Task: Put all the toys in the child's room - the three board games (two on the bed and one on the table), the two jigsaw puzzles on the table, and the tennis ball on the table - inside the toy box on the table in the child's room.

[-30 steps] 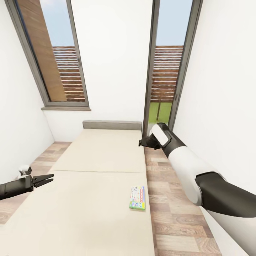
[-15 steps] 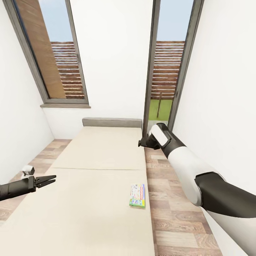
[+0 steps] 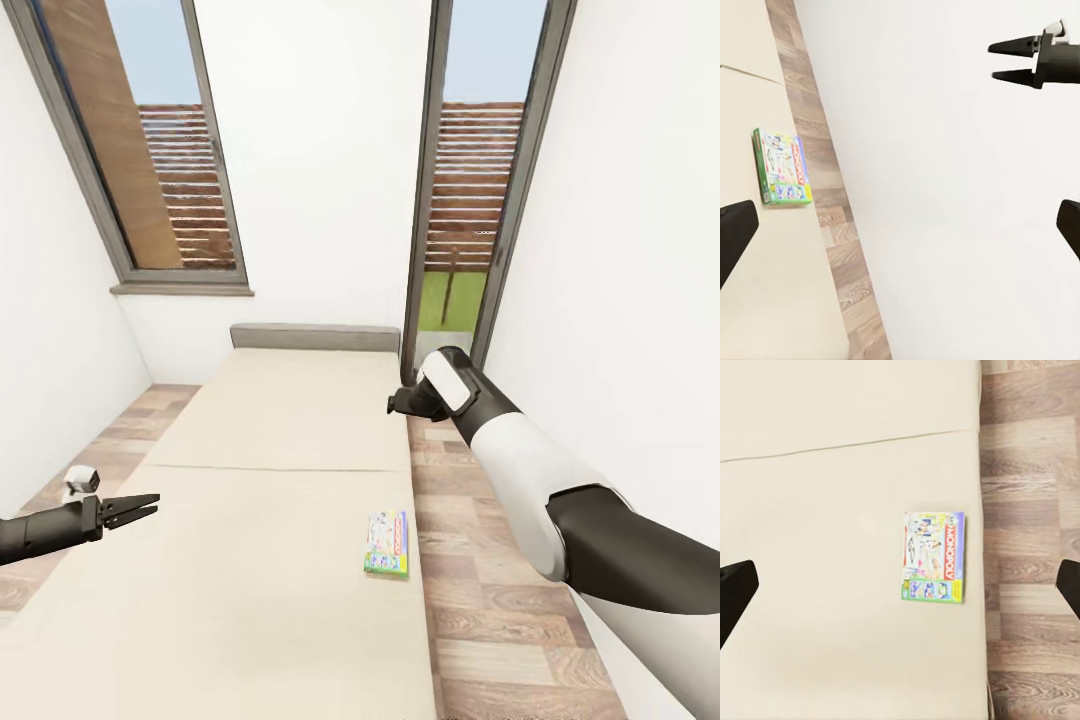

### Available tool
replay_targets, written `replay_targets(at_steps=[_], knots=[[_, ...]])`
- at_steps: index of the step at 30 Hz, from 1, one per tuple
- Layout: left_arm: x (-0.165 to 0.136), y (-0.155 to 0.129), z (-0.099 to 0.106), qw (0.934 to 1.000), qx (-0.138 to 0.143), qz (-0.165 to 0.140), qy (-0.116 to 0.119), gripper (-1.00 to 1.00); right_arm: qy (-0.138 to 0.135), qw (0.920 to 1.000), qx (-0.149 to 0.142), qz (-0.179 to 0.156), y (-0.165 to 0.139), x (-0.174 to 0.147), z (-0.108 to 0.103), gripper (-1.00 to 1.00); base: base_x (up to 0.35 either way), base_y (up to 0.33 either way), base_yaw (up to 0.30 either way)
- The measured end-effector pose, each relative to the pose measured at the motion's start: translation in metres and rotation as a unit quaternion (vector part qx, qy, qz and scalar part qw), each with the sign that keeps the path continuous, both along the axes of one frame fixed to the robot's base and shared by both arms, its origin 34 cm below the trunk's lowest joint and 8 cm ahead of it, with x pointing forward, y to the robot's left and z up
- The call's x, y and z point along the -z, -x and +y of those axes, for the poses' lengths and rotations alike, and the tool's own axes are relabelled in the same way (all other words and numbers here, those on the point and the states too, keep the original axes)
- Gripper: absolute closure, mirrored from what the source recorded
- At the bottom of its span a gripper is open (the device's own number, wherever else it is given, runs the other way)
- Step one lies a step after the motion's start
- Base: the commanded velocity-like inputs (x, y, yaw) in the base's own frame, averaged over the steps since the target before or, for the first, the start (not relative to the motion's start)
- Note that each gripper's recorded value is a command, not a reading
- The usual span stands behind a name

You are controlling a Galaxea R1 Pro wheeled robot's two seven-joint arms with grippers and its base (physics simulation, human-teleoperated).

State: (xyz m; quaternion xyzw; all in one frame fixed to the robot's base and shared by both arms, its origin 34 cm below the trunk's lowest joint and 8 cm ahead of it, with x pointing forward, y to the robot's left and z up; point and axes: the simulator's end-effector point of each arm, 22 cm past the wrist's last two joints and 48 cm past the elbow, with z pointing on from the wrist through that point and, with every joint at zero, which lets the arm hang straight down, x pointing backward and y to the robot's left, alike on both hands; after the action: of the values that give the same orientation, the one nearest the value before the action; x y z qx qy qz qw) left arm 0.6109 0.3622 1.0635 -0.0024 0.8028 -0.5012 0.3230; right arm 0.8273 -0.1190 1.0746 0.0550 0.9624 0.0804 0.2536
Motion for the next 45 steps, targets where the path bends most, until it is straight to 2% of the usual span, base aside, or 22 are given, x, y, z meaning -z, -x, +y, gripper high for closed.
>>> replay_targets(at_steps=[32, 45], knots=[[0.027, -0.003, -0.001, 0.9996, 0.000, 0.026, 0.002, -1.00, -0.005, 0.9996, 0.002, 0.029, -0.003, 0.038, -0.003, -1.00, 0.000, 0.000, 0.000], [0.038, -0.003, -0.001, 0.9993, 0.000, 0.038, 0.001, -1.00, -0.007, 0.9993, 0.000, 0.036, -0.004, 0.052, 0.002, -1.00, 0.000, 0.000, 0.000]])
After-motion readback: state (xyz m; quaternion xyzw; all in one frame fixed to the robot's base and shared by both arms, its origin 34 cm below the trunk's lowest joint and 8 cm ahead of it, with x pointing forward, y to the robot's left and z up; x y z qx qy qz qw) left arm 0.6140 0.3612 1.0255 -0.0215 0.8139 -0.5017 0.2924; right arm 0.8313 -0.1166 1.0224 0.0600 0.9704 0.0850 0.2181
